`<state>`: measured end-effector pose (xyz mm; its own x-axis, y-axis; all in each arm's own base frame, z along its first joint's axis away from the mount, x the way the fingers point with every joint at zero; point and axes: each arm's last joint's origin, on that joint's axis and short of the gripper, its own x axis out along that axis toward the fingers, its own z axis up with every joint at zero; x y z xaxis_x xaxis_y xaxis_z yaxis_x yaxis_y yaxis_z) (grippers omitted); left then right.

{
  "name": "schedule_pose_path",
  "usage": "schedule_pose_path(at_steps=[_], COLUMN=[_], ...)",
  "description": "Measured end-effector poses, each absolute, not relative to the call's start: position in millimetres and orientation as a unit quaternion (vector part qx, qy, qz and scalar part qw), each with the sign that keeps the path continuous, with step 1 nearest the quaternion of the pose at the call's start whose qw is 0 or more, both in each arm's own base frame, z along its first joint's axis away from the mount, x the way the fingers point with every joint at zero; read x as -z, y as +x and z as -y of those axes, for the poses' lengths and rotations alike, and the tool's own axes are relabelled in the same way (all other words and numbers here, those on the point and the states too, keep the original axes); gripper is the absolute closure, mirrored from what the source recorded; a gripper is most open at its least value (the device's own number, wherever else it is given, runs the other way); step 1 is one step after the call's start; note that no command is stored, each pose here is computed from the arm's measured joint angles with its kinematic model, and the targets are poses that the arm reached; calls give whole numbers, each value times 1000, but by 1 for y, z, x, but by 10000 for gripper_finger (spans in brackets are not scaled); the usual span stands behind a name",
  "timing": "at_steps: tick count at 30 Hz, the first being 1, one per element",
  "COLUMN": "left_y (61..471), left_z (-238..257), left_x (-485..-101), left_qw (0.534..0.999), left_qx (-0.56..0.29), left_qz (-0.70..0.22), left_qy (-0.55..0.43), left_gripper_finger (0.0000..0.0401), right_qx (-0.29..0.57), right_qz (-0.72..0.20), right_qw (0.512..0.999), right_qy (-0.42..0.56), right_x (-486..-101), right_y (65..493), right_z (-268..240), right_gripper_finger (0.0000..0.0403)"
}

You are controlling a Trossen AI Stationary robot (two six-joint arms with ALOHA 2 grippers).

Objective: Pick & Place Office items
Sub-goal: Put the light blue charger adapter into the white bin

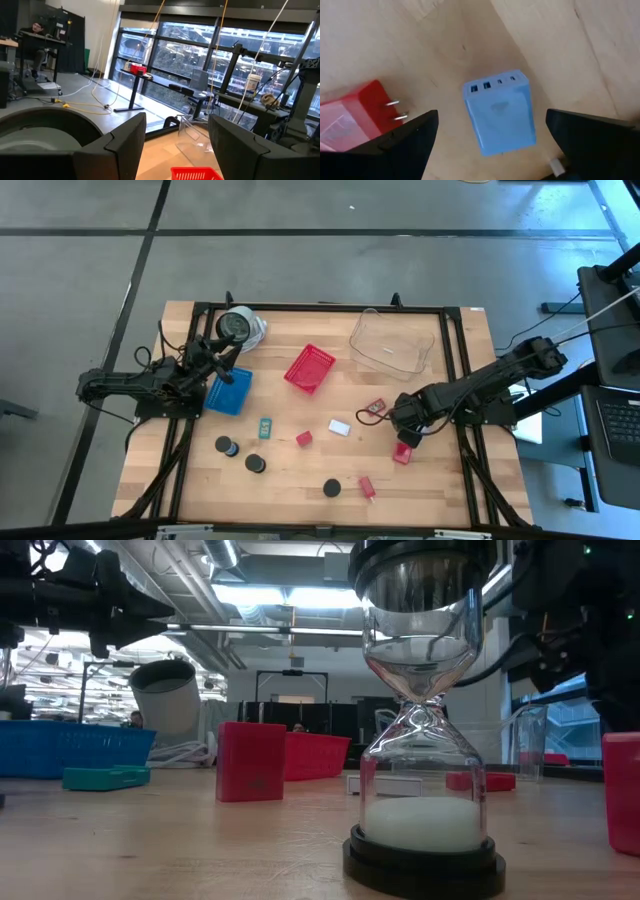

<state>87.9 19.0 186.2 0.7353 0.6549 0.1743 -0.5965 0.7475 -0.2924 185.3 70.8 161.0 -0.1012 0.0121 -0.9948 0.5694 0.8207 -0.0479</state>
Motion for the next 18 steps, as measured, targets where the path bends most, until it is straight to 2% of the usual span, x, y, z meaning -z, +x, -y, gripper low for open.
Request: schedule_pose_path(at_steps=[5, 12, 18], left_y=[88, 88, 88], left_z=[-19, -19, -19], left_x=[-186, -186, -186], left_qw=[924, 924, 924], left_qx=[-337, -338, -337], left_qz=[137, 137, 137], left_qy=[-116, -116, -116], left_gripper_finger=[189, 189, 189], right_qx=[206, 209, 203], right_qz=[-700, -714, -716], right_qw=[651, 628, 632], right_qy=[210, 226, 218], right_x=[-152, -141, -141], right_y=[185, 176, 176], right_z=[-71, -69, -69], right_gripper_finger=[30, 32, 70])
